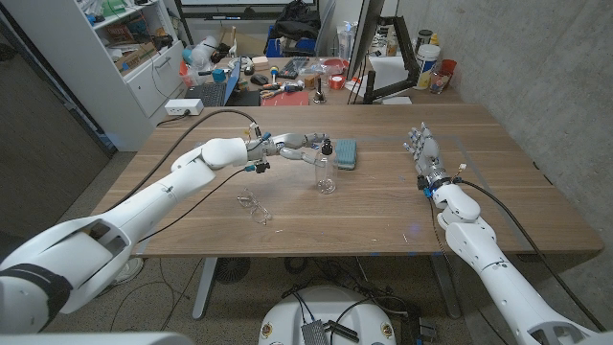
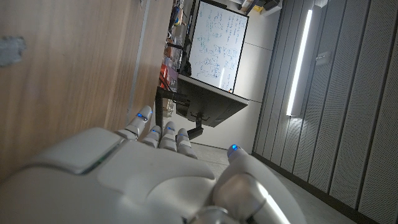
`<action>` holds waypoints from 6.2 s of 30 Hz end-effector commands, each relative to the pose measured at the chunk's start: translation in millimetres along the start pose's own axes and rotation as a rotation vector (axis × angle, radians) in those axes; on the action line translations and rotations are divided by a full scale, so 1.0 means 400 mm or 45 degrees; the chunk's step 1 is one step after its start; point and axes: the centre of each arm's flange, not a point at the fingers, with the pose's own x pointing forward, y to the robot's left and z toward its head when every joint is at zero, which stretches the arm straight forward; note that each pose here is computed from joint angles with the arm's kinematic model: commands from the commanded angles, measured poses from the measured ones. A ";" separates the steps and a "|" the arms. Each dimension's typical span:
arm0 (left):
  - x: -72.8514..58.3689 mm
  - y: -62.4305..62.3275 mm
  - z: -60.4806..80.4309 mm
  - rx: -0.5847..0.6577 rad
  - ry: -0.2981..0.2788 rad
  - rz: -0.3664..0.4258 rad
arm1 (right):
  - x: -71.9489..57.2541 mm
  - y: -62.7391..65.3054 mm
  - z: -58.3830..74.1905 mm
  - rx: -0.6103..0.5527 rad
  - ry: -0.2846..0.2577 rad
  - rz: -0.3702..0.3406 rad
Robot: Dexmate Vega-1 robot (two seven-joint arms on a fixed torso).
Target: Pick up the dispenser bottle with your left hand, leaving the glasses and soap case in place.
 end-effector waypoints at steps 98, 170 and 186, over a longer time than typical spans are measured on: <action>0.116 -0.068 0.056 -0.040 -0.048 0.144 | -0.026 -0.044 -0.002 0.010 -0.022 -0.022; 0.054 -0.014 0.076 -0.121 -0.089 0.470 | -0.027 -0.050 0.004 0.010 -0.038 -0.014; 0.048 -0.010 0.075 -0.151 -0.118 0.496 | -0.025 -0.041 0.002 0.010 -0.035 -0.014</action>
